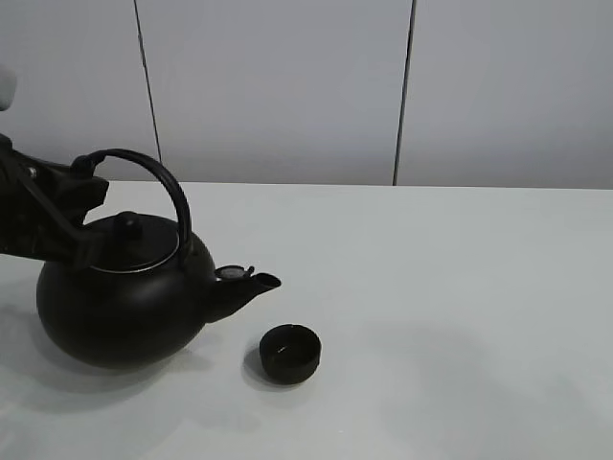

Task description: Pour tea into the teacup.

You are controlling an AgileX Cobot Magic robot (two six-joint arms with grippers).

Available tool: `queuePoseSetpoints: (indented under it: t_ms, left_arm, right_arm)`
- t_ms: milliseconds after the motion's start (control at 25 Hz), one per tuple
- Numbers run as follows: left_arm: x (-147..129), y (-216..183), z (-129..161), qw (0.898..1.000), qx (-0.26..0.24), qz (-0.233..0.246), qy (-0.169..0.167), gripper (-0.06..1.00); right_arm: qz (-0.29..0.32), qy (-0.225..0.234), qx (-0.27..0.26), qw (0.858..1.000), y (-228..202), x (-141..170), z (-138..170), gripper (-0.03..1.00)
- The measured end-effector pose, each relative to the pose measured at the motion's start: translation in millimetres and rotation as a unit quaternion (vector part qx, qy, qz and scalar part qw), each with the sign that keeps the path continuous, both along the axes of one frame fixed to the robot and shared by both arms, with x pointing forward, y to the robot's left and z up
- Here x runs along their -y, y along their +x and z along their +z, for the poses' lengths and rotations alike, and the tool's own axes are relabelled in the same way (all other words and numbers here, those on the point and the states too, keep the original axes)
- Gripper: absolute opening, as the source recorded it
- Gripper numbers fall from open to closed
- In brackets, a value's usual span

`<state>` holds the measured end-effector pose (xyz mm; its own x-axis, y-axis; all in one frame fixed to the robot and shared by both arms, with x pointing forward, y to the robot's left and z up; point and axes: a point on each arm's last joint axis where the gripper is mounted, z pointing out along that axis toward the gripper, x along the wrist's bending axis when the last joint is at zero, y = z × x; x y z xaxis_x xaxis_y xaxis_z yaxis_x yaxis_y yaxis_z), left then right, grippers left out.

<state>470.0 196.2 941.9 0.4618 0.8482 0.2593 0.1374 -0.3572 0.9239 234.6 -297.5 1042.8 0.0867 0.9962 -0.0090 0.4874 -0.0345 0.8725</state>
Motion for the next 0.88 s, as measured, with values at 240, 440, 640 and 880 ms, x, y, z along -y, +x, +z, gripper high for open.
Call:
queuePoseSetpoints:
  t_ms: [240,440,640,880]
  left_arm:
    - [-1.4,-2.8,-3.1,1.000,-0.005,-0.001,0.009,0.11]
    - [-2.2,-2.4,-2.9,1.000,-0.005,0.004,0.006,0.11]
    - [-2.7,-2.2,-2.9,1.000,-0.006,0.009,0.004,0.11]
    - [-3.2,-2.0,-2.9,1.000,-0.006,0.012,0.003,0.11]
  right_arm:
    - [0.000,0.000,0.000,1.000,0.0,0.0,0.0,0.43]
    - [0.000,0.000,0.000,1.000,0.0,0.0,0.0,0.43]
    - [0.000,0.000,0.000,1.000,0.0,0.0,0.0,0.43]
    - [0.000,0.000,0.000,1.000,0.0,0.0,0.0,0.43]
